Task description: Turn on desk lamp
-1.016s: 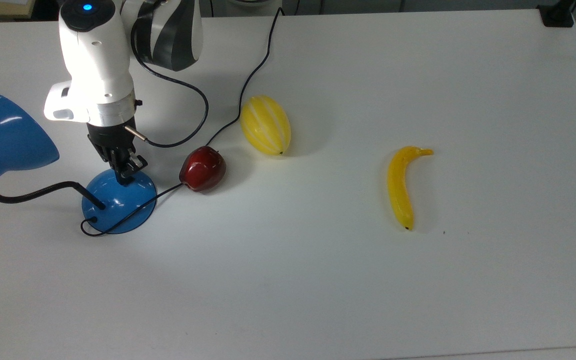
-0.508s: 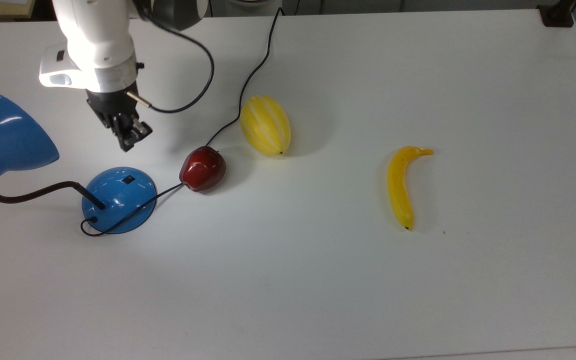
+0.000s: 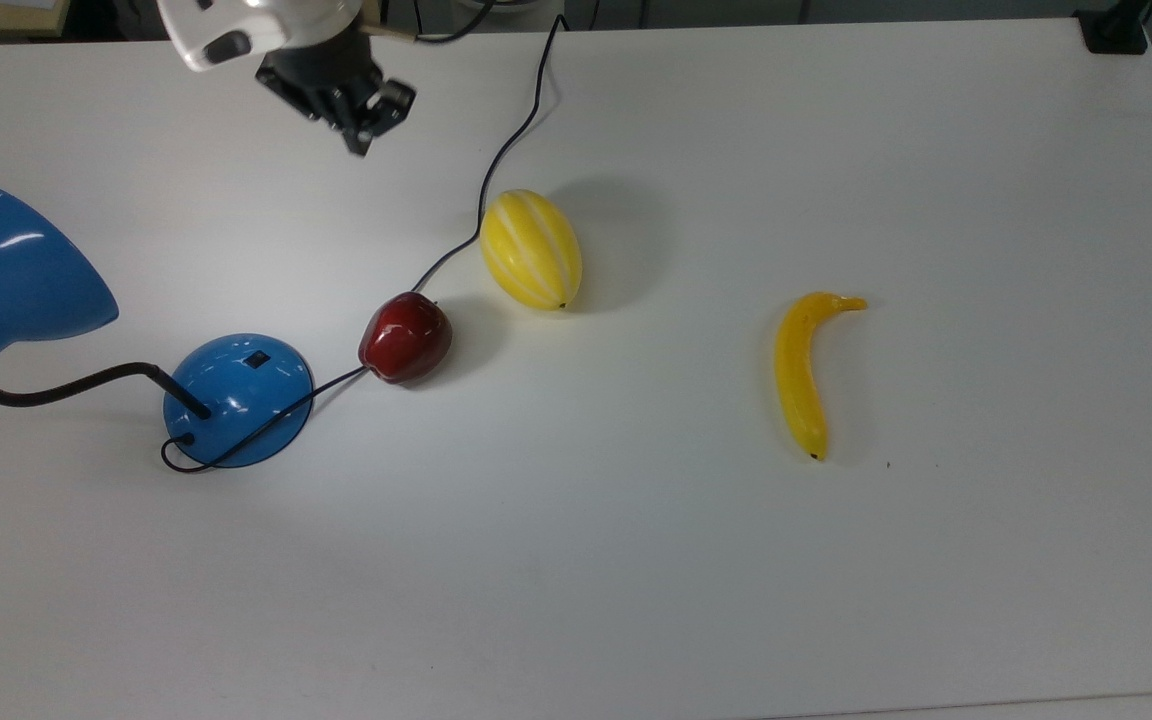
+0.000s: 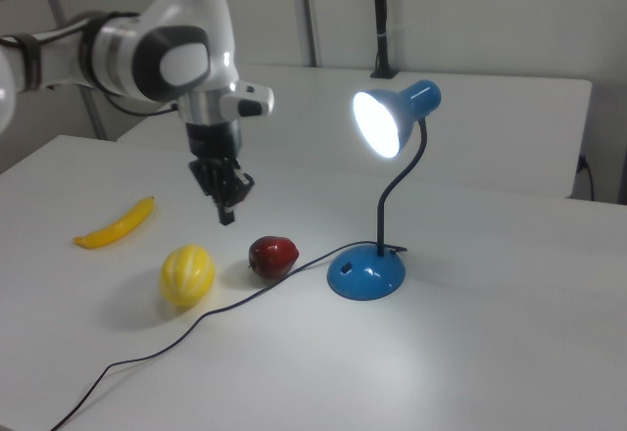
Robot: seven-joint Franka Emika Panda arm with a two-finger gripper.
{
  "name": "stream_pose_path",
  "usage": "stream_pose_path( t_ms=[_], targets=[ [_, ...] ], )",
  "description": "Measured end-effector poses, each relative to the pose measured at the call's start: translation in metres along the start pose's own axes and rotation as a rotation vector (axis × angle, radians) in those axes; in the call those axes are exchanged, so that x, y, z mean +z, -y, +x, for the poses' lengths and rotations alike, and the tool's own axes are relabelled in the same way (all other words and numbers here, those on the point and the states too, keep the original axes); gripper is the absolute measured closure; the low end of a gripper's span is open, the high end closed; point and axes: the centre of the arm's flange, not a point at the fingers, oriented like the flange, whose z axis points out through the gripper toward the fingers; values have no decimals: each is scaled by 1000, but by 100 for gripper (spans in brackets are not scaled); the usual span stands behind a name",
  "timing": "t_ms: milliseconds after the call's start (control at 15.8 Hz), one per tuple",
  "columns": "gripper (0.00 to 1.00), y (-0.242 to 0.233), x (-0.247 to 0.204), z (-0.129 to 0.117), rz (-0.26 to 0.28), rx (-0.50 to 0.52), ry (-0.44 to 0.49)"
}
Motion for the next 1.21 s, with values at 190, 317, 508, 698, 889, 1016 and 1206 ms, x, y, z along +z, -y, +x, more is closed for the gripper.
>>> stream_pose_path(
  t_ms=[190, 317, 508, 698, 889, 1016, 1206],
  targets=[
    [99, 5, -18, -29, -12, -118, 24],
    [99, 12, -24, -46, -17, -161, 27],
    [95, 25, -29, -70, -32, -204, 21],
    [70, 16, -41, -80, -32, -241, 0],
    [39, -6, -53, -79, -19, -271, -23],
    [21, -12, -57, -78, -16, -296, -31],
    [0, -19, -64, -76, -15, -288, -45]
  ],
)
